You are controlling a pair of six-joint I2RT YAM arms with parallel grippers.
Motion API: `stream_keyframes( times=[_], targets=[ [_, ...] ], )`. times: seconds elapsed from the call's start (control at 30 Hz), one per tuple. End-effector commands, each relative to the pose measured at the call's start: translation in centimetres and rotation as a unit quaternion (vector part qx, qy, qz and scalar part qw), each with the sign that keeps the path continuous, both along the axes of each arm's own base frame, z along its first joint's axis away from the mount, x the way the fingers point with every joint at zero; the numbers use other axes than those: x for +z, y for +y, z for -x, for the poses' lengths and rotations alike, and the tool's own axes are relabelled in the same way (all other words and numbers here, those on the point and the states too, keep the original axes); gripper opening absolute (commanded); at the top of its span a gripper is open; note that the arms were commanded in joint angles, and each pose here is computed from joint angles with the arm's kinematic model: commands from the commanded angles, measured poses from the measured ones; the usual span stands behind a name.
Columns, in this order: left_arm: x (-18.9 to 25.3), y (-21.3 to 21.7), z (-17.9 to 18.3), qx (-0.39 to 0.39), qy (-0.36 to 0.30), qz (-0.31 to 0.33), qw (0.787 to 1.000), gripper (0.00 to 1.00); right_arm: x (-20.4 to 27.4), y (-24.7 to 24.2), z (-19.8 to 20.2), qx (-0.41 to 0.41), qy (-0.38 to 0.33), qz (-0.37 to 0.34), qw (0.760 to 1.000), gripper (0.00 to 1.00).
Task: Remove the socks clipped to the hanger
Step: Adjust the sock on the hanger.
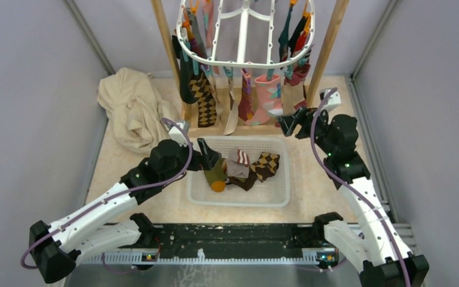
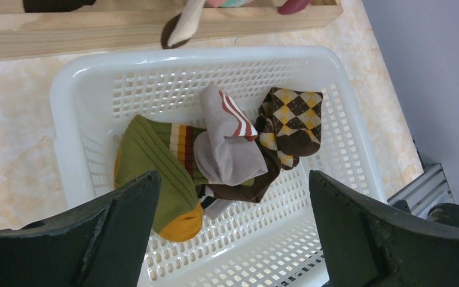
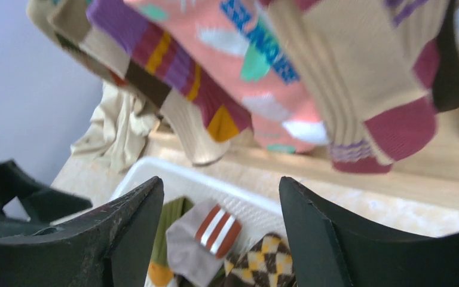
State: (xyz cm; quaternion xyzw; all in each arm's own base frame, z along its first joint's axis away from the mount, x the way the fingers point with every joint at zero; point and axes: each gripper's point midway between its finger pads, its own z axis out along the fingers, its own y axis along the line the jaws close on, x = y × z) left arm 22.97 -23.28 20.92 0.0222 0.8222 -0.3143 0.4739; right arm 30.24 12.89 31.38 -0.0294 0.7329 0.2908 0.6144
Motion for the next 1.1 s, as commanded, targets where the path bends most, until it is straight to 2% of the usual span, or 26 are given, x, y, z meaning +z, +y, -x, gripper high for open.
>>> stream_keyframes(
  times=[0.0,0.1,0.23,0.43,0.63,0.83,1.07],
  targets=[
    [-0.1,-1.3,0.2,-0.025,0.004,0.02,0.999,0.99,-0.4,3.1,1.7,0.087,-0.008,-0.017,0.996,0.68],
    [-0.4,-2.1,0.2,-0.039,0.012,0.02,0.999,0.99,-1.0,3.9,0.7,0.095,-0.012,-0.007,0.995,0.6],
    [-0.4,-2.7,0.3,-0.052,0.017,0.02,0.998,0.99,-2.7,4.1,-2.0,0.081,-0.006,0.005,0.997,0.59],
    [0.0,-2.2,0.3,-0.049,0.01,0.012,0.999,0.99,-5.4,3.8,-6.6,0.05,0.016,0.044,0.998,0.65],
    [0.1,-1.6,0.3,-0.041,0.007,0.001,0.999,0.99,-5.1,1.9,-10.2,0.001,0.011,0.068,0.998,0.68],
    [0.0,-1.6,0.2,-0.04,0.006,-0.004,0.999,0.99,-4.8,-0.1,-12.3,-0.03,0.003,0.072,0.997,0.71],
    [0.0,-1.9,0.0,-0.043,0.007,-0.009,0.999,0.99,-6.0,-0.3,-13.9,-0.015,0.0,0.06,0.998,0.73]
  ],
)
